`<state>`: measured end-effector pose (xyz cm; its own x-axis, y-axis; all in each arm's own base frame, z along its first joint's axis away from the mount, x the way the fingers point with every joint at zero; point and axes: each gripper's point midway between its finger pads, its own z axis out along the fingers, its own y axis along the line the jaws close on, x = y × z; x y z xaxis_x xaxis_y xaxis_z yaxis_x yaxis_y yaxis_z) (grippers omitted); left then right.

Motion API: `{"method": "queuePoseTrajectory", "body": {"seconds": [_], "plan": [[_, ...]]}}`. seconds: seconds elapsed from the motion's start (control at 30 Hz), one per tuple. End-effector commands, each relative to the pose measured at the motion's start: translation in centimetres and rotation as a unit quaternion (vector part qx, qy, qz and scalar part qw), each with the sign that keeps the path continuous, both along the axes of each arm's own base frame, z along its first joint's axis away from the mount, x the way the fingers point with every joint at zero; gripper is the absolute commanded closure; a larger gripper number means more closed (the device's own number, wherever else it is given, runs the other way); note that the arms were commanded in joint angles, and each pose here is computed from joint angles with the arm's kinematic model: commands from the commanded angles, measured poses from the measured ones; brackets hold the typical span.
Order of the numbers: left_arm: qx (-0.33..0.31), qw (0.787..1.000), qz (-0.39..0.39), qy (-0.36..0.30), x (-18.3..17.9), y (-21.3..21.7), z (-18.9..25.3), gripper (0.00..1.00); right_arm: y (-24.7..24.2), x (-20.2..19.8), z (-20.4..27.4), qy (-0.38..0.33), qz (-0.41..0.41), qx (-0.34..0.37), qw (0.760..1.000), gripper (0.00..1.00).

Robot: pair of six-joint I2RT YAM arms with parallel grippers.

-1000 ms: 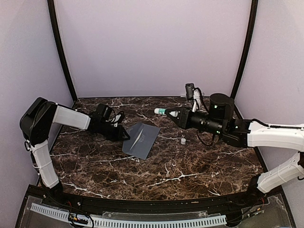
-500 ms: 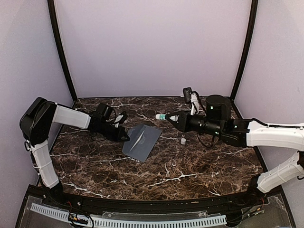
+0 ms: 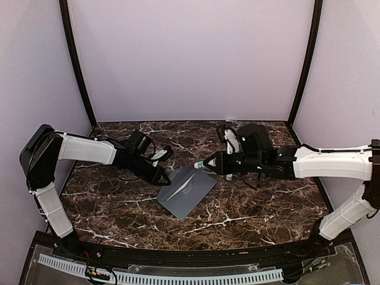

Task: Place the letter into the envelope and seal it
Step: Paint the envelope at the center of the board.

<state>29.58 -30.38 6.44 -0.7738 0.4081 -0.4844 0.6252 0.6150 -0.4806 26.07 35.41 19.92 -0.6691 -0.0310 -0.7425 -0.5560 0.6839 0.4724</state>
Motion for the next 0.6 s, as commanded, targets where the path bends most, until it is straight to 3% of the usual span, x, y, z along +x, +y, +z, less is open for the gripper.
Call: {"method": "queuePoseTrajectory", "body": {"seconds": [0.0, 0.57], "plan": [[0.003, 1.0, -0.012, -0.008, -0.6, -0.1, 1.0, 1.0, 0.4, -0.9, -2.2, 0.042, 0.003, -0.018, 0.999, 1.0], [0.019, 1.0, -0.02, -0.007, -1.0, -0.5, 0.0, 1.0, 3.1, -0.1, -6.9, 0.074, 0.0, -0.038, 0.997, 1.0]]}}
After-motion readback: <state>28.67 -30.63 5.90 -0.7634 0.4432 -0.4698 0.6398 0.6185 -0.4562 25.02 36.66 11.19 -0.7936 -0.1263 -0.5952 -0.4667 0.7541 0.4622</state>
